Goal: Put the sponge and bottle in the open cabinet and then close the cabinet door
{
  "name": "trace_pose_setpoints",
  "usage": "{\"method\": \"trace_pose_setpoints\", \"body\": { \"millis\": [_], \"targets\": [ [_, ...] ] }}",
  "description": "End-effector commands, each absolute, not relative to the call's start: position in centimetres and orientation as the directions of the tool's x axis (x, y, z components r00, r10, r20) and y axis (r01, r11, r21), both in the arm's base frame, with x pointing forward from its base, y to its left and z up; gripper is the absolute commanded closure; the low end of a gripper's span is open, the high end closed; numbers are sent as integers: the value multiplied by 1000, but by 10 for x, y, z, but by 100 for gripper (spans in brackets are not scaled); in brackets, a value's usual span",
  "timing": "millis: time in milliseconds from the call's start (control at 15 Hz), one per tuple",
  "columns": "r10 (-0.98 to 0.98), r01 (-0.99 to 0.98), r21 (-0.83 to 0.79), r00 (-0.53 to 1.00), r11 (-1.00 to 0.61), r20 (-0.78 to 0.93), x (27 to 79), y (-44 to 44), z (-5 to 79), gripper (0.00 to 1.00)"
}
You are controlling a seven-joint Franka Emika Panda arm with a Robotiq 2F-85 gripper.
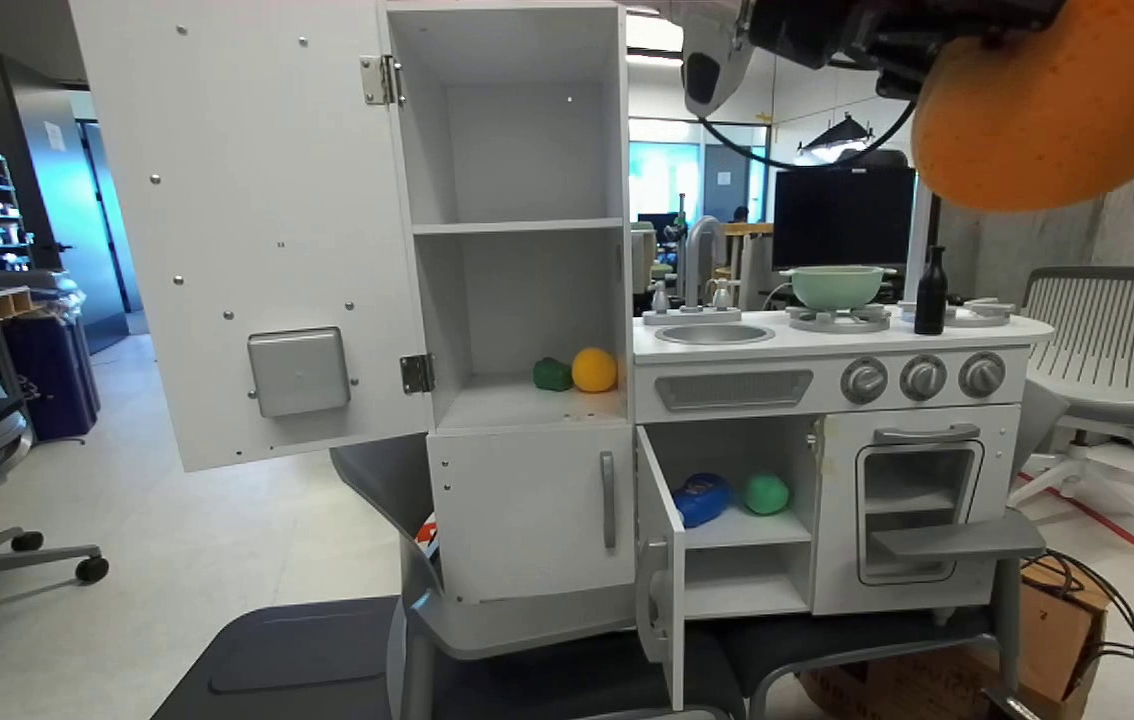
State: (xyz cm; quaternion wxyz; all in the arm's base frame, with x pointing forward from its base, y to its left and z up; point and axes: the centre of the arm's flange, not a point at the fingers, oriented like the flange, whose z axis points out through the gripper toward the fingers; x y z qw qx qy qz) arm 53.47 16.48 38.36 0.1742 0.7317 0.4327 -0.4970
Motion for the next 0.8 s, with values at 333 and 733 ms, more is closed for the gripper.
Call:
{"method": "trace_pose_setpoints", "body": {
  "millis": [333, 733],
  "targets": [
    [394, 727, 45, 422, -685, -817, 418, 89, 363, 100],
    [310, 585, 184, 641, -790, -702, 407, 28, 279, 100]
  ]
}}
